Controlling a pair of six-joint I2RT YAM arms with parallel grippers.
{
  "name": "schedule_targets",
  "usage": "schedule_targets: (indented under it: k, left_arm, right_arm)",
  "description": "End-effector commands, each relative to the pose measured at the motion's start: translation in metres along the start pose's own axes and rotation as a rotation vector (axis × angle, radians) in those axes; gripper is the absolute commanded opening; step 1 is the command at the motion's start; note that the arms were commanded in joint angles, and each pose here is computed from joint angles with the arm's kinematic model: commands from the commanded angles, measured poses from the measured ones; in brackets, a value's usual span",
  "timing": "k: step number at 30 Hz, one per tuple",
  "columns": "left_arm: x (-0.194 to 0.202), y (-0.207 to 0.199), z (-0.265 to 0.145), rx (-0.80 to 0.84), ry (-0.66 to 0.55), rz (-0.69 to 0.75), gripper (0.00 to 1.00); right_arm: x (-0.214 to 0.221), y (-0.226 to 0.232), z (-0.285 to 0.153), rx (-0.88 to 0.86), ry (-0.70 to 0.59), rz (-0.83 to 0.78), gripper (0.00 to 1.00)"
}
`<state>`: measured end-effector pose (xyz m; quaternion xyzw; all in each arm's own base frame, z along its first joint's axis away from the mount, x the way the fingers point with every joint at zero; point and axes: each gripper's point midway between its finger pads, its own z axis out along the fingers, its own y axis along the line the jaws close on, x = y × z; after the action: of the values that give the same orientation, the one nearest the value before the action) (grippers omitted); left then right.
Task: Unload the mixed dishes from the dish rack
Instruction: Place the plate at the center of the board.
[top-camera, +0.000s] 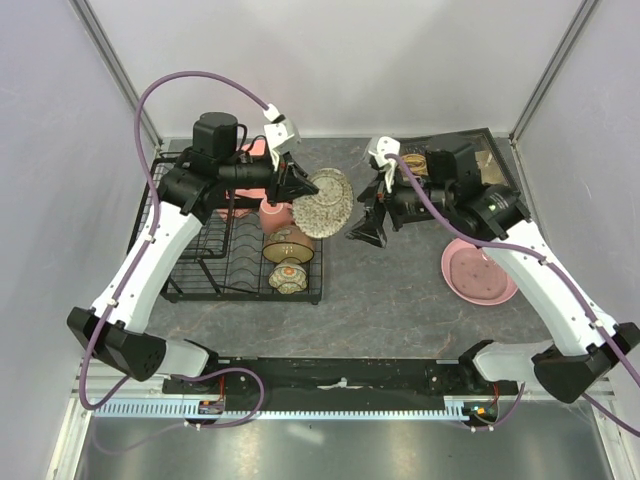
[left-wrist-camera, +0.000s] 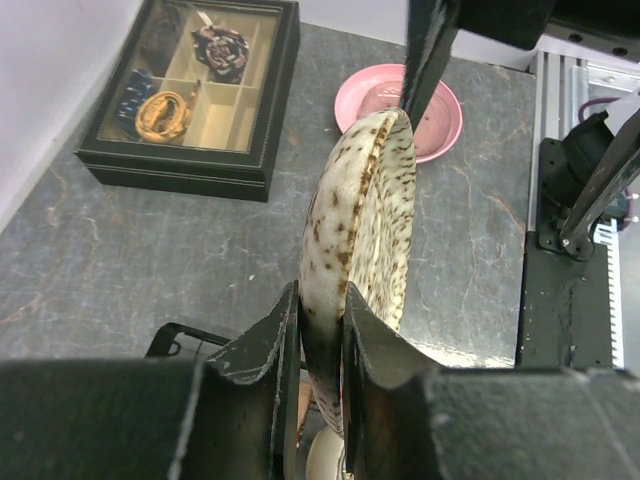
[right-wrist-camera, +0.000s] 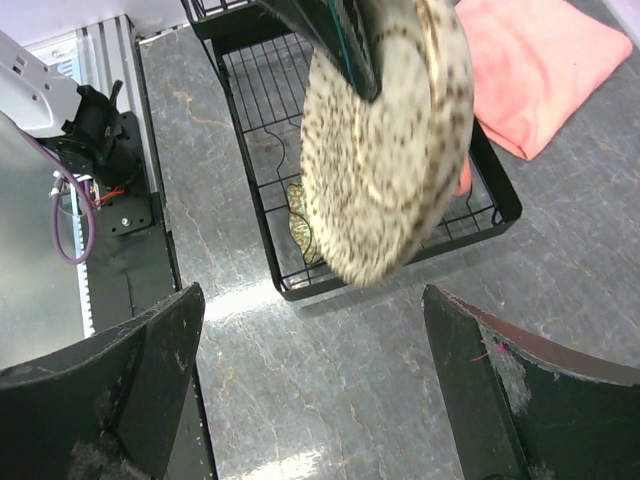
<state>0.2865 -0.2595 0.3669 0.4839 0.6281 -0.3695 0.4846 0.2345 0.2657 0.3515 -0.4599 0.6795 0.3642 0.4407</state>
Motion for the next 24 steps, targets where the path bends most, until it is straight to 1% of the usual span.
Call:
schedule_targets:
  k: [1, 9, 12, 13, 18, 19, 21, 22, 24]
  left_arm:
    - [-0.021, -0.009, 0.003, 0.025, -0.067, 0.039, 0.02]
    - [-0.019, -0.026, 0.002, 0.058, -0.071, 0.046, 0.02]
    - [-0.019, -0.033, 0.001, 0.071, -0.074, 0.046, 0.02]
    - [-0.02, -0.036, 0.001, 0.079, -0.075, 0.047, 0.02]
    - [-0.022, -0.043, 0.0, 0.094, -0.085, 0.047, 0.01]
    - [-0.022, -0.044, -0.001, 0.096, -0.085, 0.046, 0.02]
    - [-0.024, -0.045, -0.002, 0.096, -0.089, 0.051, 0.01]
    - [-0.023, -0.045, -0.002, 0.095, -0.089, 0.051, 0.01]
    - [-0.022, -0.046, -0.002, 0.1, -0.088, 0.049, 0.02]
  right_arm:
    - [-0.016, -0.006, 0.007, 0.045, -0.021, -0.054, 0.98]
    - [-0.016, -0.015, 0.019, 0.079, -0.019, -0.085, 0.98]
    - [-0.015, -0.016, 0.023, 0.079, -0.011, -0.088, 0.93]
    - [-0.016, -0.015, 0.024, 0.08, -0.01, -0.094, 0.88]
    - [-0.015, -0.015, 0.029, 0.078, -0.003, -0.098, 0.77]
    - [-0.014, -0.015, 0.03, 0.079, 0.0, -0.101, 0.72]
    - [-0.013, -0.017, 0.031, 0.086, 0.006, -0.101, 0.64]
    - [-0.012, -0.017, 0.031, 0.088, 0.01, -0.103, 0.53]
    - [-0.009, -0.019, 0.032, 0.094, 0.019, -0.1, 0.35]
